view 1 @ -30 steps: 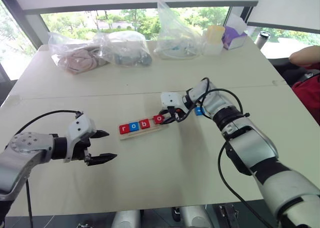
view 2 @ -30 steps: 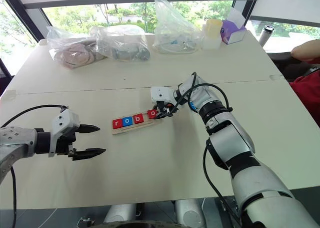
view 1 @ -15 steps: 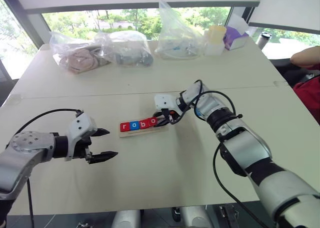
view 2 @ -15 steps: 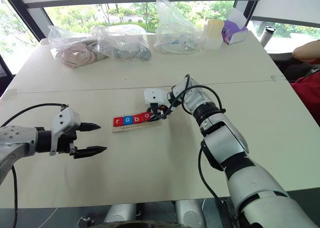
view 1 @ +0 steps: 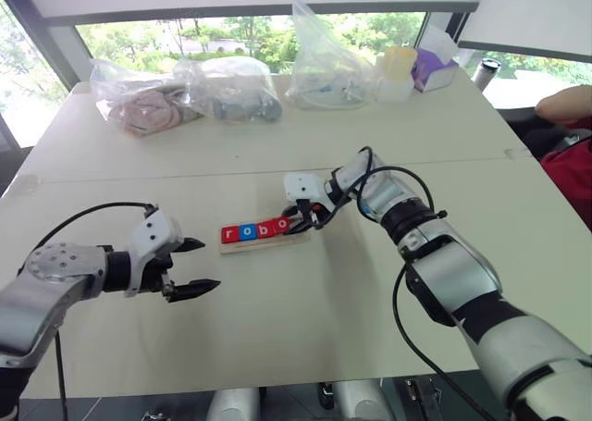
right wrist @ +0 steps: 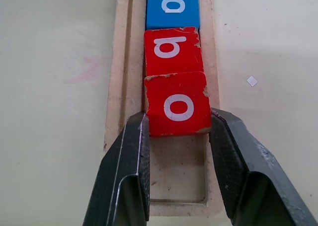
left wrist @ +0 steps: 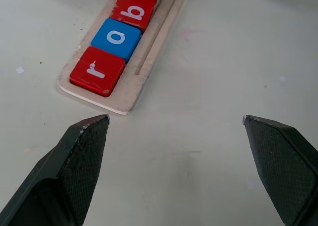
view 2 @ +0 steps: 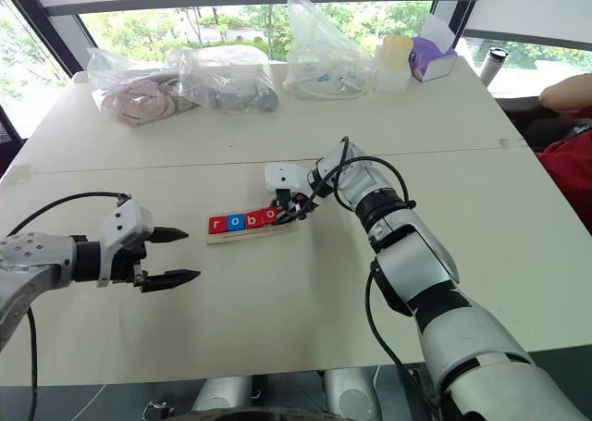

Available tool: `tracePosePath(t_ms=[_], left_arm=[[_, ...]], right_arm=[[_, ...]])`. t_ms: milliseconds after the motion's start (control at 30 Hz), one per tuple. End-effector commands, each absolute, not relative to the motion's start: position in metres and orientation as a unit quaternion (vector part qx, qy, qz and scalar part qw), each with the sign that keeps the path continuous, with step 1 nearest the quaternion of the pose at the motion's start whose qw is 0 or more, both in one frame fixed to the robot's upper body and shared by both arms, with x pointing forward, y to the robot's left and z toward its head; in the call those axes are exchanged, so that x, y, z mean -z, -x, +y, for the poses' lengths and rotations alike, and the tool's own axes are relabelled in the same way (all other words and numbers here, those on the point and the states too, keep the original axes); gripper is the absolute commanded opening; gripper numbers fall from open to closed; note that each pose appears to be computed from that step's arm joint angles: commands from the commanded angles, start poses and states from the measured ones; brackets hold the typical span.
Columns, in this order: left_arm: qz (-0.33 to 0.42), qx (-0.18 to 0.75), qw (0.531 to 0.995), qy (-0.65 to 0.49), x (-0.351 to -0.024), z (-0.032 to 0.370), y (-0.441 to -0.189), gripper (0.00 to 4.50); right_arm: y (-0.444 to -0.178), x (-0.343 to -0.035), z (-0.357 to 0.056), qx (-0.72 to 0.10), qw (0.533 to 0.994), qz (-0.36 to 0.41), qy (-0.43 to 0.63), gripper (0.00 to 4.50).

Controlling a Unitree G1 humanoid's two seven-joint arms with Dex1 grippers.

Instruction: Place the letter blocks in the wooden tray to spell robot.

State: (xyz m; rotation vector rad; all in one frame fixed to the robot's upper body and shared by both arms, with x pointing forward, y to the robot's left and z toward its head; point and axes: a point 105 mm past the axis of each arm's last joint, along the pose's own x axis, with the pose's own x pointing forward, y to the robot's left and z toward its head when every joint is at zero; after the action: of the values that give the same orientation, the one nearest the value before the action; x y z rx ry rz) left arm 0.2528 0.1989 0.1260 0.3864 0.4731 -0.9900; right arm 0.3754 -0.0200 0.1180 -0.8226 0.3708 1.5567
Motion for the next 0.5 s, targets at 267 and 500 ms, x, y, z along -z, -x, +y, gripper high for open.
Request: tracePosePath(t_ms=[267, 500], left_arm=[[0.21, 0.469, 0.836, -0.195, -0.129, 0.198, -0.258, 4.5], [0.207, 0.472, 0.835, -0.193, -0.129, 0.196, -0.26, 4.5]], right_arm=[[-0.379, -0.151, -0.011, -0.674, 0.656, 0.118, 0.318, 4.45], [-0.398, -0.16, -0.019, -0.615, 0.724, 0.086, 0.301, 4.45]])
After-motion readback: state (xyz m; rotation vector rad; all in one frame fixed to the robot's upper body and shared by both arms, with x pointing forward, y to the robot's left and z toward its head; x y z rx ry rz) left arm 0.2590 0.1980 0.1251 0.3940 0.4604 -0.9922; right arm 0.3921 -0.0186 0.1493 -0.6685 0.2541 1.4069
